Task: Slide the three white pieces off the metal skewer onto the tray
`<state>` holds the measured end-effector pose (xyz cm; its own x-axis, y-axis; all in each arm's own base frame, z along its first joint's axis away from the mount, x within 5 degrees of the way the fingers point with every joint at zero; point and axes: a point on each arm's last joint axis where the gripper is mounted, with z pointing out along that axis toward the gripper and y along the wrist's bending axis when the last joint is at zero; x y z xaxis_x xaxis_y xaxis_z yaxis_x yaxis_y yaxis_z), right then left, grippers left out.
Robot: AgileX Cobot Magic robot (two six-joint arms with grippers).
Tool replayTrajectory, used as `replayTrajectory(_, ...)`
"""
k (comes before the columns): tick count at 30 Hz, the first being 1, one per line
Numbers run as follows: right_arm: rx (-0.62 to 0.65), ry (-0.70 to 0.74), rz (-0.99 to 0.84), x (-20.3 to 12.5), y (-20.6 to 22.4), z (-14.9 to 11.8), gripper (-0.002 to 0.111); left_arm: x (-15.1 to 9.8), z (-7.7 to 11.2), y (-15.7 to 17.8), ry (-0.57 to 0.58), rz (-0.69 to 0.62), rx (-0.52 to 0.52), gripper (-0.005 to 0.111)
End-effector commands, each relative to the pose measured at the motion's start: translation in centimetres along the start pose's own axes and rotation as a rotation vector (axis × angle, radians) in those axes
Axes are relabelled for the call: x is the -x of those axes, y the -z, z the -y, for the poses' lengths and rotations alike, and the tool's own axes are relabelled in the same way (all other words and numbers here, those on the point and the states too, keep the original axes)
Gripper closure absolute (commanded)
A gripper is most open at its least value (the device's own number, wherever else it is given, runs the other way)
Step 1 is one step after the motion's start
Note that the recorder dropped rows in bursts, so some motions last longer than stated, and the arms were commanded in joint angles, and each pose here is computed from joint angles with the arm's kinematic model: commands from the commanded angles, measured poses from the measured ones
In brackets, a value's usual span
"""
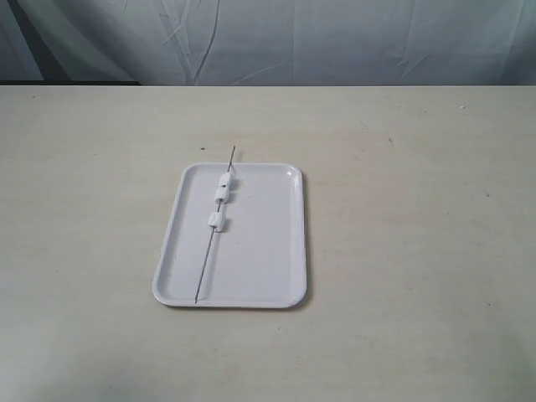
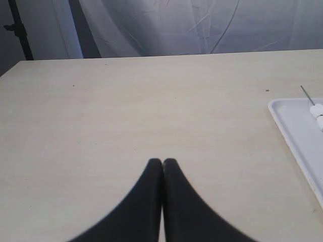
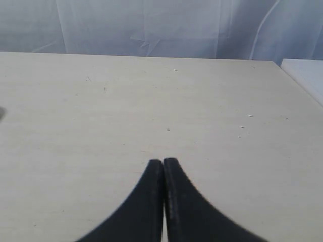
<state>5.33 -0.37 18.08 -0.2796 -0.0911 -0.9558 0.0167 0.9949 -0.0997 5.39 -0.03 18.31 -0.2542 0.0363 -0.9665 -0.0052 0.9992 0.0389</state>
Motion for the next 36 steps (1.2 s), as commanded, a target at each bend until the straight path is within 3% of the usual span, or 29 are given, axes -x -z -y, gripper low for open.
replayTrajectory(1,-0.009,0.004,0.005,0.0,0.0,0.1,0.108,0.0,0.0,0.0,0.006,0.009,0.0,0.107)
replayTrajectory(5,-0.008,0.002,0.119,1.0,0.1,0.0,0.108,0.7,-0.2,0.1,-0.039,0.088,0.025,0.107)
replayTrajectory(9,-0.004,-0.022,0.435,3.8,0.9,0.0,0.108,3.2,-0.5,0.7,0.088,0.376,0.039,0.107)
replayTrajectory(13,-0.006,-0.032,0.652,5.4,1.9,0.1,0.108,4.5,-0.9,1.3,0.142,0.539,0.065,0.107)
replayTrajectory(16,-0.008,-0.032,0.74,6.1,2.4,0.1,0.108,4.7,-0.9,1.4,0.138,0.562,0.071,0.107)
replayTrajectory(30,-0.01,-0.057,0.835,6.7,3.0,0.3,0.108,5.5,-1.2,2.1,0.155,0.681,0.092,0.107)
replayTrajectory(32,-0.011,-0.057,0.859,6.8,3.2,0.3,0.108,5.8,-1.3,2.3,0.229,0.72,0.071,0.107)
replayTrajectory(36,0.081,-0.246,0.92,7.2,3.6,0.3,0.108,6.6,-1.4,3.1,0.453,0.85,-0.03,0.107)
